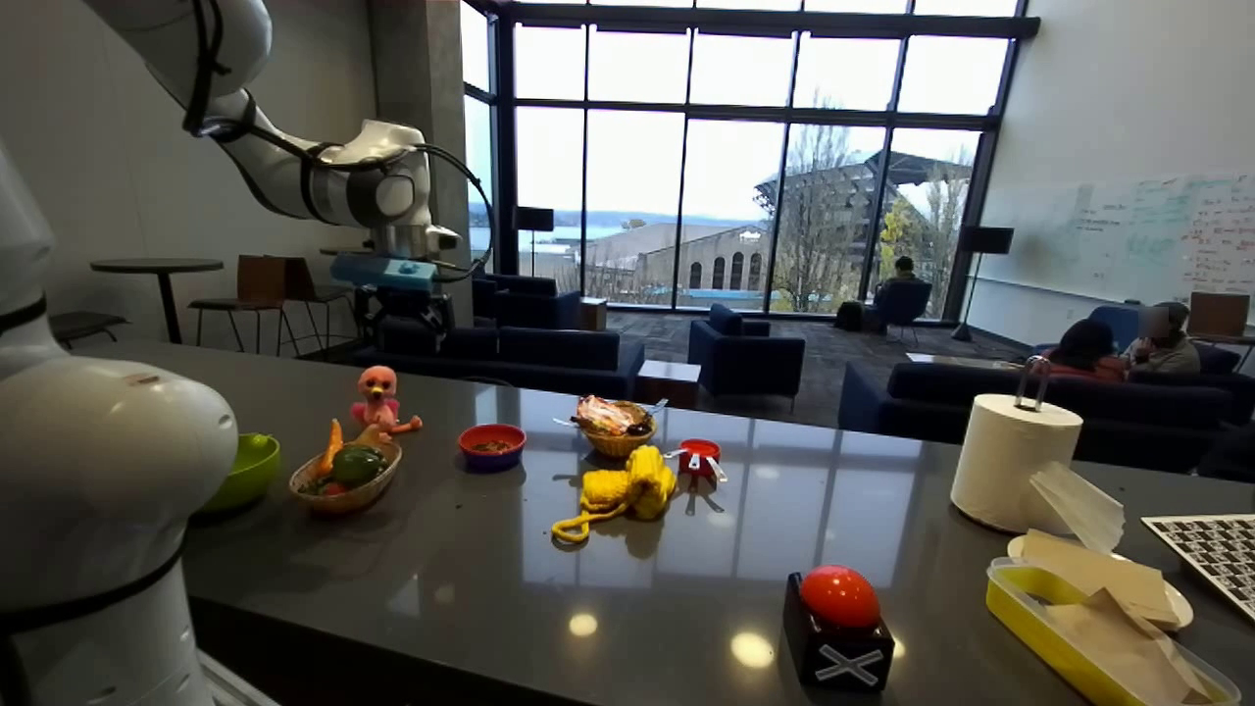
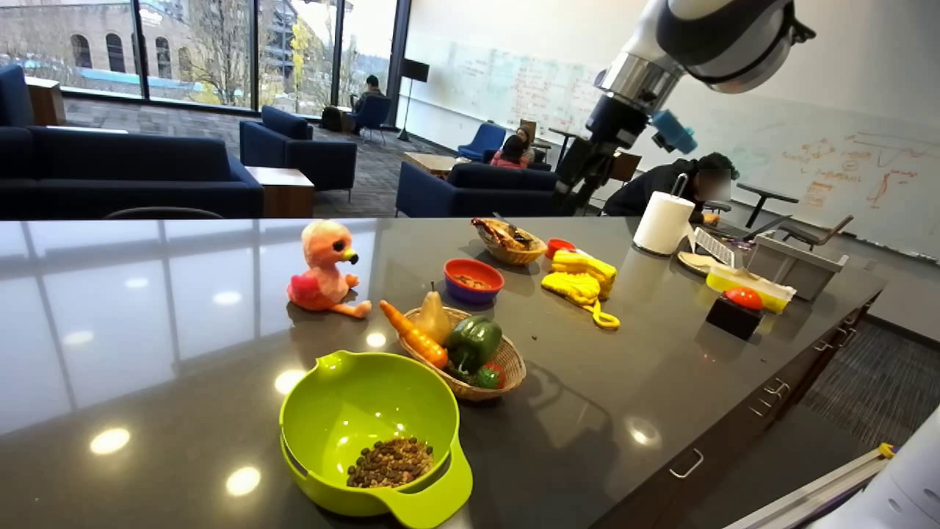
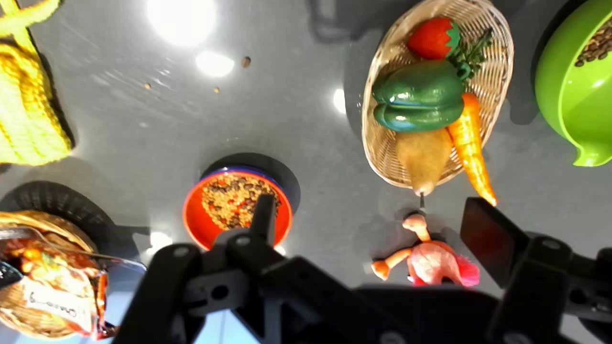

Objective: Move the toy to the right and put it on the yellow cloth.

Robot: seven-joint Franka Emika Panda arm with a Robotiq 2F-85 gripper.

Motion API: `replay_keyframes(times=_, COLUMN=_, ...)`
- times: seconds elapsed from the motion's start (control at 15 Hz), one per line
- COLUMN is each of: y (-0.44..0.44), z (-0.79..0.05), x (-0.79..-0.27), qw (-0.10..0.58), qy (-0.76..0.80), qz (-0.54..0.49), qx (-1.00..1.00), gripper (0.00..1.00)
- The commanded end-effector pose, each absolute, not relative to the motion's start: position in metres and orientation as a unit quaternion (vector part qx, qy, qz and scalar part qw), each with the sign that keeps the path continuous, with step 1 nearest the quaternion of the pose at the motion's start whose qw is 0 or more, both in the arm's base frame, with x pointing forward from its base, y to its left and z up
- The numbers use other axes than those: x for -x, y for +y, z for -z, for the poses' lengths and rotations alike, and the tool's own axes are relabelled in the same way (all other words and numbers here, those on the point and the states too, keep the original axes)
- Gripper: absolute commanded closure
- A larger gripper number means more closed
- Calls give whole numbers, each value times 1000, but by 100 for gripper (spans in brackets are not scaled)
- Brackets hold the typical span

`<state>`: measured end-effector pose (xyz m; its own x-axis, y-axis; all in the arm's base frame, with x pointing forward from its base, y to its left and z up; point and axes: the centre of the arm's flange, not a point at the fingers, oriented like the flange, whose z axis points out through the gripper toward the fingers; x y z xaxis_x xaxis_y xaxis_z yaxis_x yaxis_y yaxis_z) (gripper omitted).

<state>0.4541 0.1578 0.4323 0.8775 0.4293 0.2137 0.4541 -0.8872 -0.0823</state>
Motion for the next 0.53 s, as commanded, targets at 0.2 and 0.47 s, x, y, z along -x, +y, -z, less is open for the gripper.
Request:
replay_keyframes(times=0.2, y=221, z=-443, x=-537, qw=80, qy=-286, qz=127, qx=946, gripper=0)
replay_keyframes(times=0.47, y=258, z=-445, x=-586, qw=95, qy=-311, qz=136, qx=936, gripper=0)
